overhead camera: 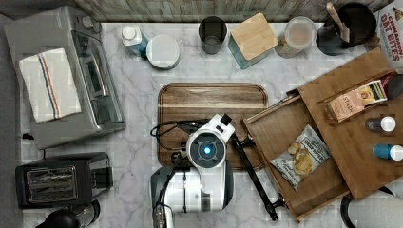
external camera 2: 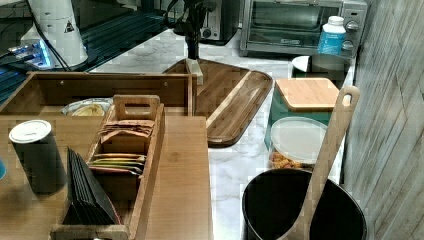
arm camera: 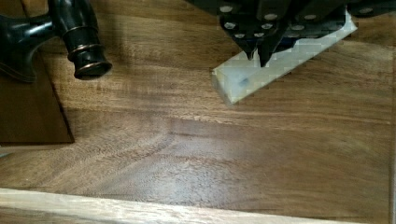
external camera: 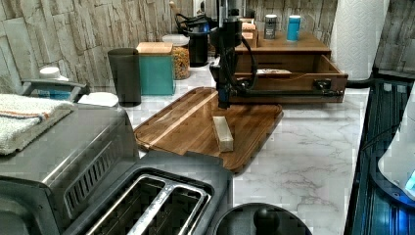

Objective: Close the drawer.

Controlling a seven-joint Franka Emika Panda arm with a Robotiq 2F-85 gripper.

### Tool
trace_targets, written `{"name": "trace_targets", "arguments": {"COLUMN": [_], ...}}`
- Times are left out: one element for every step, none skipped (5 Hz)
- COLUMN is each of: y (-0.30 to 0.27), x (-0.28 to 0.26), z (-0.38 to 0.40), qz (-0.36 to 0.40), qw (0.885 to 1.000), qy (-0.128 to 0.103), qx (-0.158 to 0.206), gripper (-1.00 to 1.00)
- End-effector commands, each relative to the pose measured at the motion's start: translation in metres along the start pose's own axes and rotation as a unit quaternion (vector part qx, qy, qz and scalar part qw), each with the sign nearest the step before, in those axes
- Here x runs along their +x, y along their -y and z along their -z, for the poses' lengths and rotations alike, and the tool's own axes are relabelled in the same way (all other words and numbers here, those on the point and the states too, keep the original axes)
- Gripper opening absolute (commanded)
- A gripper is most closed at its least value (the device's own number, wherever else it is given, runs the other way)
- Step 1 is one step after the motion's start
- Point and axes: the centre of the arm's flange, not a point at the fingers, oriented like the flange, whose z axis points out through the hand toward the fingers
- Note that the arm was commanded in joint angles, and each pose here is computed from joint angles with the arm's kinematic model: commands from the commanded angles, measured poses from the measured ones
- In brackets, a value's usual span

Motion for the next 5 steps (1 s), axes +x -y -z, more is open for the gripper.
{"name": "trace_targets", "arguments": {"y": [-0.071,-0.085,-0.097,-0.099,-0.106], "x": [-0.054,-0.066,-0.080,-0.097,-0.103], "z": [-0.022,-0.022,-0.021,-0.013,-0.014], "qz": [0.044,0.054,0.064,0.075,0.114], "qw": [0.998,0.997,0.996,0.994,0.992], "qy": [0.033,0.047,0.067,0.076,0.059], "qx": [0.005,-0.004,-0.001,-0.005,-0.004], "gripper": [-1.00,-1.00,-1.00,-1.00,-1.00]}}
